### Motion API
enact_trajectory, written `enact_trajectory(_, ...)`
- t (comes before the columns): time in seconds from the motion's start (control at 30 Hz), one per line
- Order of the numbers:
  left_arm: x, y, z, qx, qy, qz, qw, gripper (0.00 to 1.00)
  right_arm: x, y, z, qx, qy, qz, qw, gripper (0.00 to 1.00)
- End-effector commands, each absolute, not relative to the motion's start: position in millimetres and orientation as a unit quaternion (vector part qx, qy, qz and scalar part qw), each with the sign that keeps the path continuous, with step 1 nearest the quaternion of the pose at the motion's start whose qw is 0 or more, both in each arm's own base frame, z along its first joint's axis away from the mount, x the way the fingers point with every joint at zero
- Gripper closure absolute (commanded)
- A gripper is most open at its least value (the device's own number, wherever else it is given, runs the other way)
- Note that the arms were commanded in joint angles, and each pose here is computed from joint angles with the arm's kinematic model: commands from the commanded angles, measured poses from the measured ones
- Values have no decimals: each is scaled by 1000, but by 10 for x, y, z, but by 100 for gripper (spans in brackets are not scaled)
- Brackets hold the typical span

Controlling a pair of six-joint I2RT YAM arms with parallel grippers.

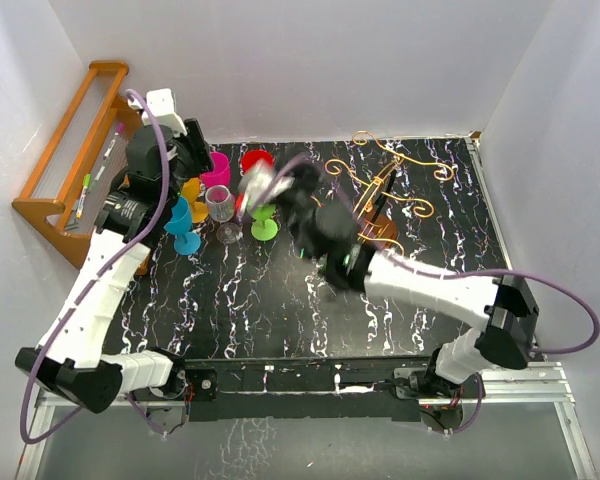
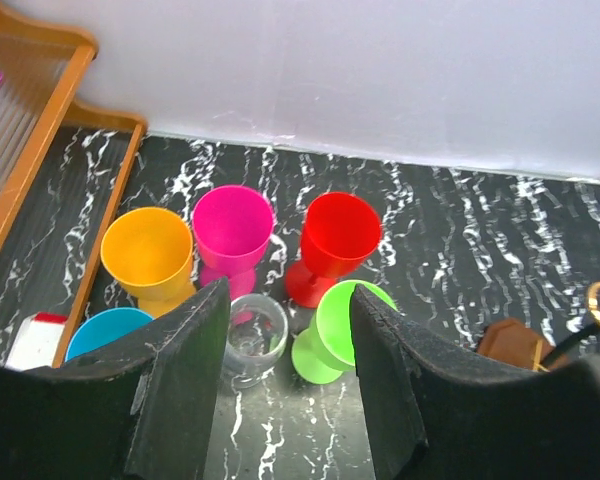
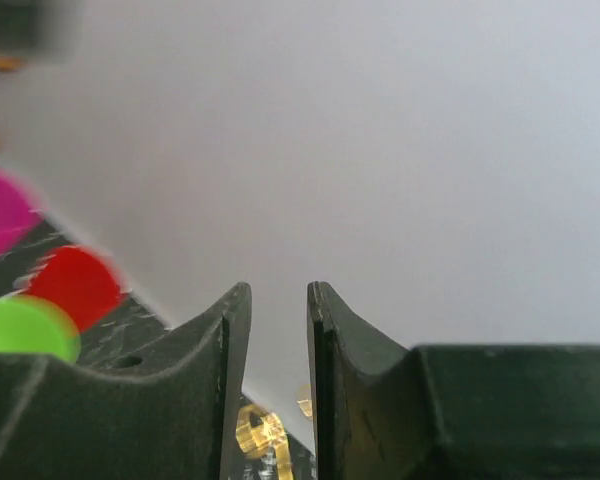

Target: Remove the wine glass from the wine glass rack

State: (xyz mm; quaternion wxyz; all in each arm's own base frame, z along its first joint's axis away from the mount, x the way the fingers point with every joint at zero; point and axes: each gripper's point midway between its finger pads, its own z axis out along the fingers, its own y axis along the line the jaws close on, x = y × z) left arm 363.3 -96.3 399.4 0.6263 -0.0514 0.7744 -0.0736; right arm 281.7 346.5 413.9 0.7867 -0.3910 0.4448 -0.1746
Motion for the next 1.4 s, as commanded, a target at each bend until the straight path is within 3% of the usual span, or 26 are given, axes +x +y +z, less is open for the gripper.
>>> enact_trajectory(0.0, 3754, -830, 3854, -66, 778, -22, 624, 51, 3891, 2627, 4525, -226, 580, -118, 774, 68)
enact_trajectory(0.07, 3784, -846, 3864, -68, 777, -26, 625, 51, 4363, 1794, 4666, -107, 624, -124, 764, 67)
enact_trajectory(0.17, 3857, -867, 3880, -71, 775, -26, 627, 51, 4686, 699, 4601, 33, 673, -87, 734, 66)
enact_trajectory(0.3, 3954, -908, 3860, -71, 780, -26, 621, 52, 4534, -270, 4151, 152, 705, -95, 686, 66)
enact_trajectory(0.43, 3972, -942, 3810, -69, 783, -32, 617, 52, 4234, -748, 3443, 213, 739, -42, 637, 65)
enact_trajectory(0.63, 3851, -882, 3463, -69, 799, -21, 597, 52, 3748, -843, 2667, 260, 768, -8, 585, 65)
enact_trajectory(0.83, 3634, -865, 3098, -60, 815, -30, 575, 51, 3401, -363, 2101, 201, 814, 82, 540, 62)
enact_trajectory(0.97, 3506, -1001, 2965, -25, 807, -75, 585, 50, 3246, -7, 1980, 118, 810, 148, 555, 41)
enact_trajectory(1.0, 3482, -1025, 2994, -20, 799, -87, 595, 50, 3213, 56, 1998, 106, 801, 162, 566, 32)
enact_trajectory(1.07, 3413, -1046, 2970, -9, 791, -99, 604, 50, 3160, 127, 2068, 80, 783, 172, 592, 3)
enact_trajectory(1.2, 3264, -966, 2999, -11, 771, -102, 629, 50, 3126, 73, 2102, 81, 772, 154, 611, 1)
enact_trajectory(1.37, 3063, -787, 2956, -23, 757, -83, 648, 49, 3157, -68, 1878, 129, 794, 130, 580, 1)
